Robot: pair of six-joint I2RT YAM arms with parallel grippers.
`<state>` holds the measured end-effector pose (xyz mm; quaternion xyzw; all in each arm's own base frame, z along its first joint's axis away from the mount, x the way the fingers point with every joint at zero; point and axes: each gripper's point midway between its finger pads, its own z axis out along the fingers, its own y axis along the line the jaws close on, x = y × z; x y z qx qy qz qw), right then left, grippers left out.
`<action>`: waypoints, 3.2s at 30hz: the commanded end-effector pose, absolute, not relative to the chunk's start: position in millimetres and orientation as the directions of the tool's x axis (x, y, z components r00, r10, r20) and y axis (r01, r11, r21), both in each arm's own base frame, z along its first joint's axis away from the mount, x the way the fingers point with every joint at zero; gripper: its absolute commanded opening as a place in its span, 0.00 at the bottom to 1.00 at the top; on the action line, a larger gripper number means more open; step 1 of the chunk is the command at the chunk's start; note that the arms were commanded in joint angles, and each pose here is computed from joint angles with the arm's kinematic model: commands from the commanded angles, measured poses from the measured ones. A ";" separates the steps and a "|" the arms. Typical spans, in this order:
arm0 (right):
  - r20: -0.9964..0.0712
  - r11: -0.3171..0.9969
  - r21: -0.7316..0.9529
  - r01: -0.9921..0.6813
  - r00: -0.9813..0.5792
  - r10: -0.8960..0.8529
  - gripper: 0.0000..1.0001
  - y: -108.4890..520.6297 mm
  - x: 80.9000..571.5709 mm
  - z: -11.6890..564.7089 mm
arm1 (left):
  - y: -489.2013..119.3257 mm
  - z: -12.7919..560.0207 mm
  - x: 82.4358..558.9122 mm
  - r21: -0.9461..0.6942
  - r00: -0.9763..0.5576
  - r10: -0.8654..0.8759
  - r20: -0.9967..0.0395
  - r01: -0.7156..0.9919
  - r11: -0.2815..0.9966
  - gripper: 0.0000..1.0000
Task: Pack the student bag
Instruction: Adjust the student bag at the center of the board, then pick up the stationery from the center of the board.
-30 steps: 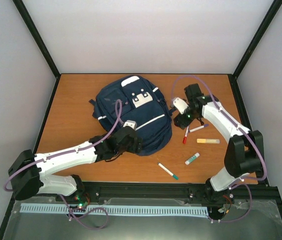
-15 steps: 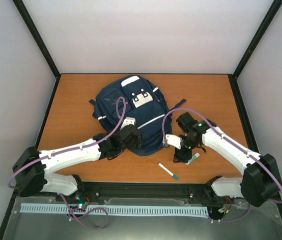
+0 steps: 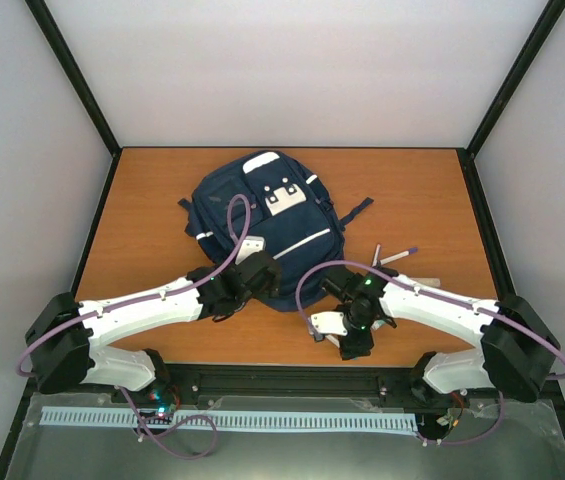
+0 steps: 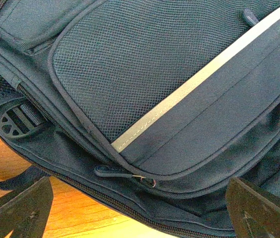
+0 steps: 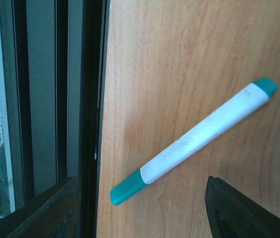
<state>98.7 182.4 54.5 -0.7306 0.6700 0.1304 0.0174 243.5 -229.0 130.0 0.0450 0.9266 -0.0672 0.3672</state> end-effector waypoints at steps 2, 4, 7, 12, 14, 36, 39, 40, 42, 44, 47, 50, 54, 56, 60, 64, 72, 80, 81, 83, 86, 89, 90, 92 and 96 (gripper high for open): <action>-0.154 -0.126 0.085 -0.988 0.112 -0.982 0.71 184.6 99.8 37.4 | -226.0 132.2 241.3 -0.097 -0.722 0.008 -0.692 0.104 0.990 0.98; -0.123 -0.127 0.053 -0.991 0.119 -0.985 0.68 183.9 103.2 31.0 | -225.8 131.8 241.7 -0.095 -0.722 0.007 -0.692 0.101 0.990 0.98; -0.074 -0.109 0.024 -0.994 0.107 -0.992 0.62 180.7 109.1 20.9 | -225.7 131.5 242.0 -0.092 -0.721 0.009 -0.693 0.101 0.991 0.99; 0.039 -0.093 -0.037 -0.995 0.091 -0.995 0.57 164.3 122.2 2.1 | -225.7 131.2 241.9 -0.089 -0.721 0.014 -0.693 0.104 0.991 0.99; 0.081 -0.098 -0.078 -0.992 0.092 -0.993 0.54 157.2 129.2 -0.7 | -225.5 131.1 241.9 -0.089 -0.720 0.013 -0.693 0.103 0.991 0.99; -0.034 0.028 -0.054 -0.998 -0.026 -0.999 0.38 161.8 149.6 16.5 | -218.8 126.5 237.9 -0.096 -0.721 0.003 -0.693 0.096 0.991 0.99; -0.047 0.043 -0.030 -0.999 -0.042 -0.998 0.38 164.7 146.4 15.4 | -219.1 126.6 237.6 -0.098 -0.721 0.002 -0.693 0.097 0.990 0.99; -0.055 0.050 -0.023 -0.998 -0.049 -0.997 0.38 166.5 145.7 15.4 | -218.8 126.8 237.9 -0.100 -0.720 0.000 -0.694 0.095 0.990 0.99; -0.073 0.064 0.000 -0.998 -0.063 -0.995 0.39 170.7 142.9 15.3 | -218.5 127.6 237.6 -0.103 -0.719 -0.002 -0.695 0.096 0.990 0.99; -0.087 0.075 0.023 -0.997 -0.077 -0.993 0.39 174.2 139.9 13.7 | -219.5 128.8 236.7 -0.112 -0.717 -0.003 -0.697 0.105 0.988 0.99; -0.068 0.090 0.041 -0.995 -0.093 -0.993 0.38 173.6 138.9 6.7 | -218.4 130.9 236.3 -0.119 -0.713 -0.007 -0.701 0.107 0.987 0.99; -0.049 0.097 0.043 -0.994 -0.100 -0.994 0.33 171.6 139.3 2.2 | -217.2 131.6 235.6 -0.118 -0.712 -0.008 -0.702 0.106 0.987 0.99; -0.053 0.098 0.041 -0.994 -0.100 -0.994 0.24 171.8 139.3 3.0 | -216.6 131.7 234.7 -0.124 -0.712 -0.010 -0.703 0.109 0.986 0.99; -0.054 0.096 0.032 -0.995 -0.098 -0.994 0.17 171.5 140.6 4.4 | -215.4 133.3 234.9 -0.112 -0.708 0.002 -0.707 0.114 0.987 0.99; -0.045 0.098 -0.011 -0.995 -0.098 -0.994 0.07 167.6 148.2 11.3 | -212.2 148.3 238.9 -0.056 -0.685 0.051 -0.726 0.133 0.989 0.99; -0.134 0.148 0.003 -0.989 -0.147 -0.980 0.03 171.9 157.1 39.5 | -216.0 164.5 243.4 0.009 -0.661 0.134 -0.739 0.188 0.982 0.99; -0.328 0.281 0.095 -0.955 -0.296 -0.897 0.03 167.2 174.7 91.1 | -244.4 170.3 252.2 0.123 -0.641 0.321 -0.697 0.334 0.935 0.94; -0.444 0.472 0.095 -0.877 -0.462 -0.768 0.03 138.1 212.4 114.0 | -277.1 152.0 265.6 0.254 -0.622 0.516 -0.589 0.464 0.849 0.84; -0.454 0.497 0.083 -0.864 -0.476 -0.753 0.03 134.0 218.4 116.0 | -280.2 151.6 267.3 0.264 -0.615 0.530 -0.584 0.473 0.841 0.83; -0.470 0.543 0.059 -0.838 -0.503 -0.725 0.03 126.4 230.8 119.7 | -284.6 152.5 272.3 0.287 -0.599 0.549 -0.583 0.480 0.829 0.83; -0.503 0.616 0.060 -0.785 -0.557 -0.661 0.03 118.4 252.7 129.1 | -286.0 146.8 277.4 0.340 -0.578 0.596 -0.557 0.496 0.799 0.83; -0.551 0.688 0.093 -0.720 -0.613 -0.567 0.03 111.2 277.2 139.6 | -289.6 141.4 279.5 0.368 -0.563 0.632 -0.533 0.518 0.772 0.82; -0.563 0.707 0.109 -0.698 -0.630 -0.535 0.03 108.7 284.5 141.1 | -291.8 140.3 279.2 0.368 -0.558 0.640 -0.528 0.529 0.765 0.84; -0.583 0.736 0.140 -0.663 -0.656 -0.480 0.03 104.1 296.6 143.1 | -298.0 138.0 277.0 0.362 -0.544 0.658 -0.520 0.558 0.747 0.84; -0.621 0.760 0.182 -0.624 -0.672 -0.403 0.03 101.3 309.1 146.8 | -308.2 128.7 272.1 0.384 -0.503 0.714 -0.487 0.611 0.692 0.86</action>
